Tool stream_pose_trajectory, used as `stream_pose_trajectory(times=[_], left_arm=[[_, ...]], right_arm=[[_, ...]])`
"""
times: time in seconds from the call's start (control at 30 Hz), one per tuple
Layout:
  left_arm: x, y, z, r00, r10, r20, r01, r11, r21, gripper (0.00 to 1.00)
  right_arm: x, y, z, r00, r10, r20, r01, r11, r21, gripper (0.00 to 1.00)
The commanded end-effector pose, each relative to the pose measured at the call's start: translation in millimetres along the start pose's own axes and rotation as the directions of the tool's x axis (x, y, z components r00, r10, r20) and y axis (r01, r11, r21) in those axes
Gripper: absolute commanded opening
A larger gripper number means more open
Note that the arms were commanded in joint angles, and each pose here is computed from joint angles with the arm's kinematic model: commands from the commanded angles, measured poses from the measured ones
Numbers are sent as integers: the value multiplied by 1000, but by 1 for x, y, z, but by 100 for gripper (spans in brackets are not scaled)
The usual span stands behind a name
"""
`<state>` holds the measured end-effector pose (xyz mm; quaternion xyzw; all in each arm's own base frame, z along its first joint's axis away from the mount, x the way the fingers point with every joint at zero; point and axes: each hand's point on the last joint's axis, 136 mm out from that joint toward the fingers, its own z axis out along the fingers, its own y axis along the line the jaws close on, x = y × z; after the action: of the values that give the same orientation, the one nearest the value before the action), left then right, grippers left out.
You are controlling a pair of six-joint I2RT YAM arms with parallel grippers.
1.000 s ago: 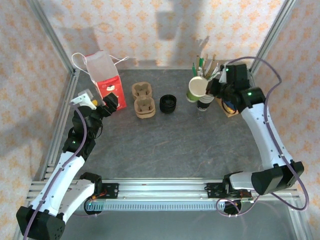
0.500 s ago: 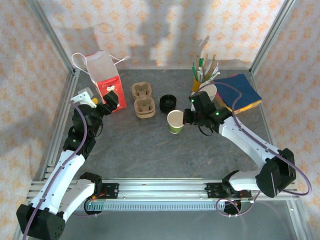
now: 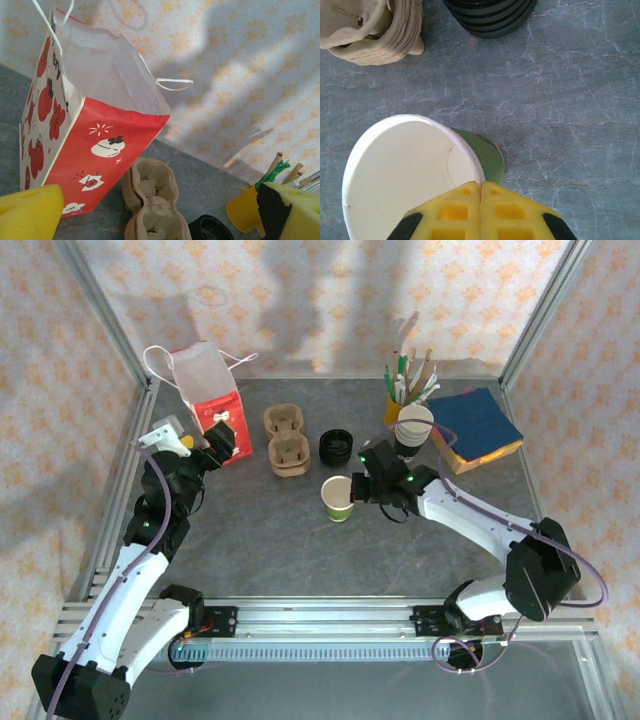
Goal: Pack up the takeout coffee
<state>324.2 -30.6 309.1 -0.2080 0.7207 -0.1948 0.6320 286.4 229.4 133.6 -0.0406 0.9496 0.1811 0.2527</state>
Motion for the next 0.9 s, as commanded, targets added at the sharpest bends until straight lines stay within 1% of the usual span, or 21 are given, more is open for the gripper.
stream_pose_trajectory(times=[0.0,0.3,0.43,0.5,0.67,0.77,0.87], left_arm=[[0,1,-4,1000,15,3,-15,1000,-12,99],[-5,5,-10,999,30,17,-29,999,-37,99],[-6,6,-12,999,34,22,-33,998,-45,99],[-7,6,-13,999,36,21,-35,998,-45,99],[-12,3,-15,999,34,28,-33,999,-39,99],[-17,0,-18,998,38,39,-37,999,-35,99],[-21,-1,-21,998,43,50,-42,999,-33,99]], right_arm=[[-3,2,3,999,-5,36,4,1000,26,4],[-2,3,7,1000,-6,29,5,999,36,13],[-5,5,3,999,-1,38,0,999,34,21],[-8,4,-1,999,-1,49,-1,999,45,28],[-33,-2,-26,992,-26,121,11,992,128,34],[-52,4,-45,984,-26,177,4,992,124,36],[-69,10,-58,972,0,237,-27,993,112,45]])
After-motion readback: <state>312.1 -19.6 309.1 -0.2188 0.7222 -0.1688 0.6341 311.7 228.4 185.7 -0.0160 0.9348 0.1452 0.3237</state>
